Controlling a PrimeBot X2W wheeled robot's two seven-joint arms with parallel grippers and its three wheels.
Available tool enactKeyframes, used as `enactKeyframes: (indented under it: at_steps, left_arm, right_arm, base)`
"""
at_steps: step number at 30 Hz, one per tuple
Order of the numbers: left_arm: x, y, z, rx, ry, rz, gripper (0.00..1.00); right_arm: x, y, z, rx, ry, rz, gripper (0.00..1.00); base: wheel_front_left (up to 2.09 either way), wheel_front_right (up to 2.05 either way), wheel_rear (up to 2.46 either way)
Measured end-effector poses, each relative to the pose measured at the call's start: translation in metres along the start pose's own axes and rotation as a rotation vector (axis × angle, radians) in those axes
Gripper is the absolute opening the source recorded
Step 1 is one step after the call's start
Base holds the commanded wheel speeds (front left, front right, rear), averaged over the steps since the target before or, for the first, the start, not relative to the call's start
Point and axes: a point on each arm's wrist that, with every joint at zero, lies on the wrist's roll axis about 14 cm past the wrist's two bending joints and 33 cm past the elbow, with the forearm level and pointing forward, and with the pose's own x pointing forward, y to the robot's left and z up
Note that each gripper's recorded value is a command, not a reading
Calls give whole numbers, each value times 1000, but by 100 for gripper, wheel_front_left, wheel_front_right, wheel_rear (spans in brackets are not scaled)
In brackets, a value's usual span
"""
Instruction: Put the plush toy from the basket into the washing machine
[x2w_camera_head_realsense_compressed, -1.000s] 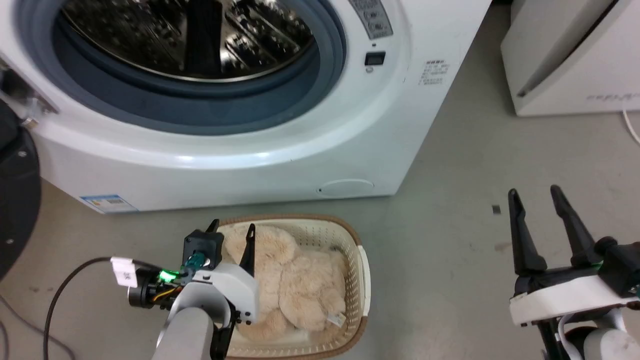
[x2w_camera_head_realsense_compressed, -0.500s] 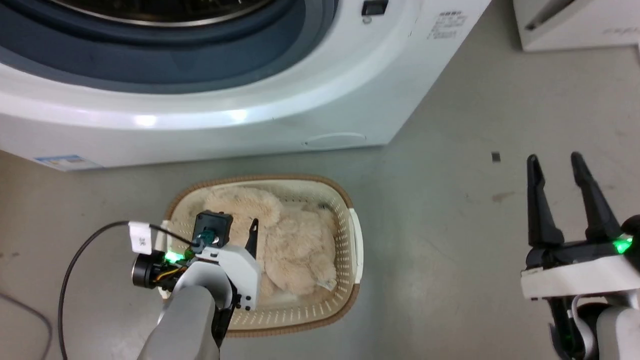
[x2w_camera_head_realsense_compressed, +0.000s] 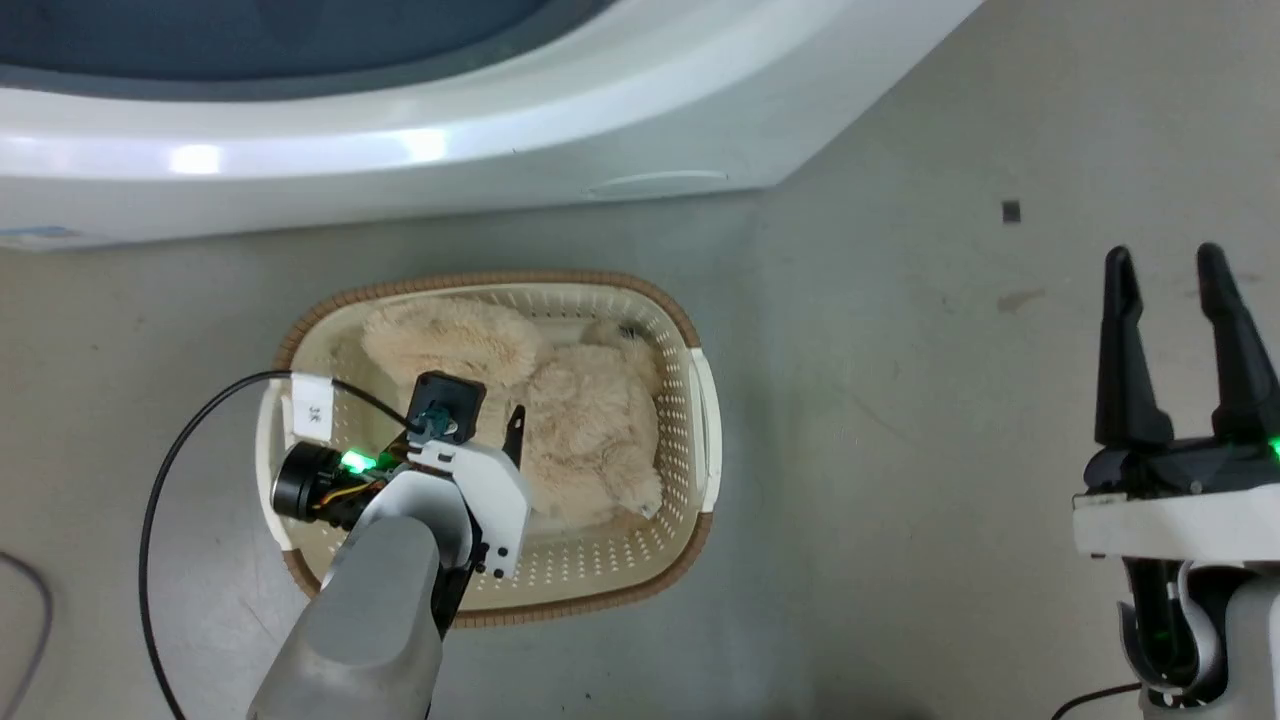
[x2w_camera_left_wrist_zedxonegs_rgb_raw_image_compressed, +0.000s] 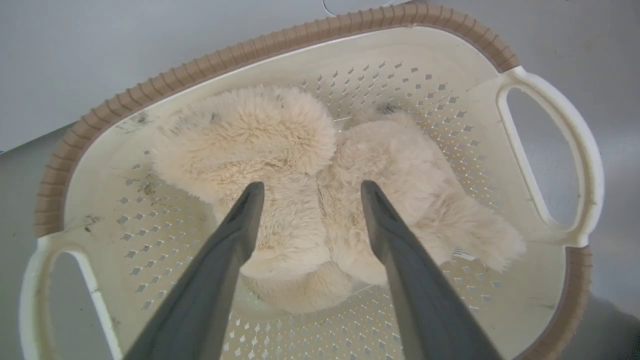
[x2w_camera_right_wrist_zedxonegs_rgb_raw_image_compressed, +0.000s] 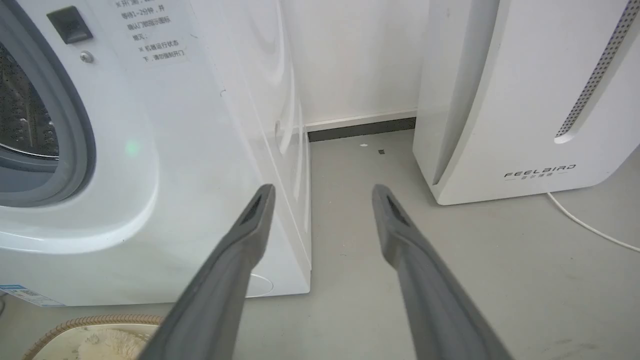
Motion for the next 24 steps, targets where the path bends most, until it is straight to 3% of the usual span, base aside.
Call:
enactKeyframes:
  at_steps: [24]
  left_arm:
    - [67,-21,-68,84,225,-134,100]
  right_arm:
    - [20,-22,-50,30,50,-55,100]
  base:
    - [0,0,0]
